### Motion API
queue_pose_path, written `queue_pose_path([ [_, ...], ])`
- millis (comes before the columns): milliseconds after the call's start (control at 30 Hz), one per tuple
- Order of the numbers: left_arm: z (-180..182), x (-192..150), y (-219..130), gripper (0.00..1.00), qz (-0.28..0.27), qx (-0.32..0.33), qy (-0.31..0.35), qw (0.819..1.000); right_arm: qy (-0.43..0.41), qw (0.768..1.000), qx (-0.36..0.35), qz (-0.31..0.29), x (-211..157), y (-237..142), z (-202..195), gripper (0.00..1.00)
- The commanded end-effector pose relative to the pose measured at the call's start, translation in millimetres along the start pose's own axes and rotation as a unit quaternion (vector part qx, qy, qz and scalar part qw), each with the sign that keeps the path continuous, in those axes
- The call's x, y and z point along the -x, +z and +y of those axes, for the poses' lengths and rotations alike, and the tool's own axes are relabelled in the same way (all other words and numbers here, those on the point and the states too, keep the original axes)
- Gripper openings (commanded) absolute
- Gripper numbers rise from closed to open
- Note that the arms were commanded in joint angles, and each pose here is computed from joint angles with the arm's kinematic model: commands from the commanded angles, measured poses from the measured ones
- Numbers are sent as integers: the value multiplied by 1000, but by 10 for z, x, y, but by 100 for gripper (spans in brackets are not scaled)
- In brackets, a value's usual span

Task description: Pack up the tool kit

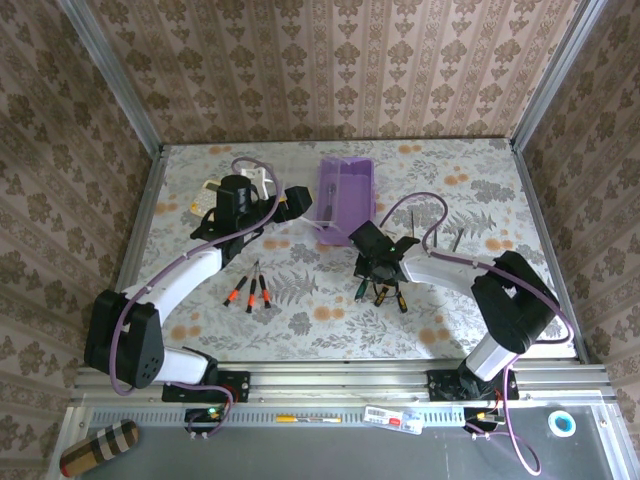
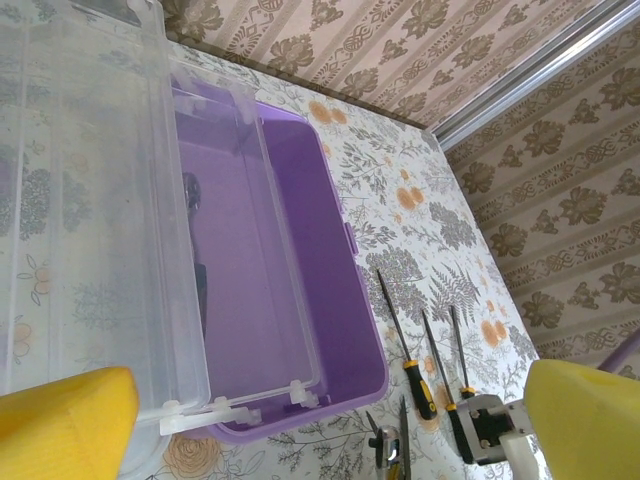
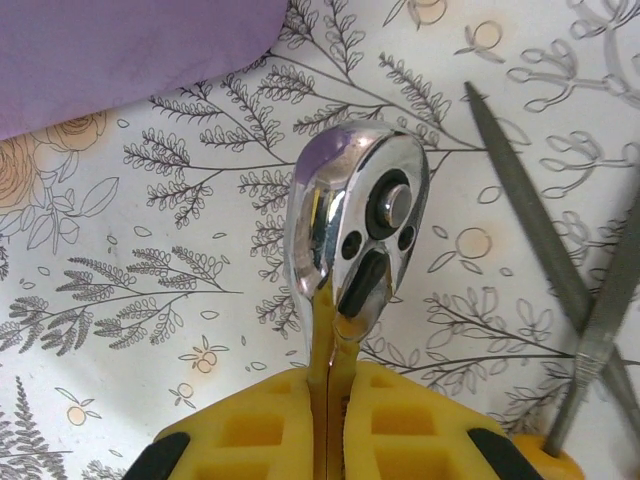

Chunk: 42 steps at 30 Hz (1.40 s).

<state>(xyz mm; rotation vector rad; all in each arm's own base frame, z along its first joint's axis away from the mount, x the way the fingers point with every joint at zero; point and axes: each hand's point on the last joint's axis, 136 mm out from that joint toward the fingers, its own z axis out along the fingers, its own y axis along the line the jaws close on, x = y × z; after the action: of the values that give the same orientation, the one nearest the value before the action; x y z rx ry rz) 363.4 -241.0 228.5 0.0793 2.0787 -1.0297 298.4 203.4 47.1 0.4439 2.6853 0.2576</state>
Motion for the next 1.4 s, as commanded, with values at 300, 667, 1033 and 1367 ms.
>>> queue_pose_path([
  [300, -96, 112, -35, 100, -15, -5, 25, 1000, -33, 998, -4, -61, 330, -325, 108, 4],
  [667, -85, 170, -105, 100, -29, 8, 32, 999, -92, 989, -4, -113, 722, -566, 387, 4],
  [1033, 4, 232, -149, 100, -43, 22, 21, 999, -132, 981, 1, -143, 1481, -434, 771, 4],
  [1367, 95, 298, -187, 100, -52, 31, 11, 998, -161, 983, 19, -89, 1918, 80, 1028, 4],
])
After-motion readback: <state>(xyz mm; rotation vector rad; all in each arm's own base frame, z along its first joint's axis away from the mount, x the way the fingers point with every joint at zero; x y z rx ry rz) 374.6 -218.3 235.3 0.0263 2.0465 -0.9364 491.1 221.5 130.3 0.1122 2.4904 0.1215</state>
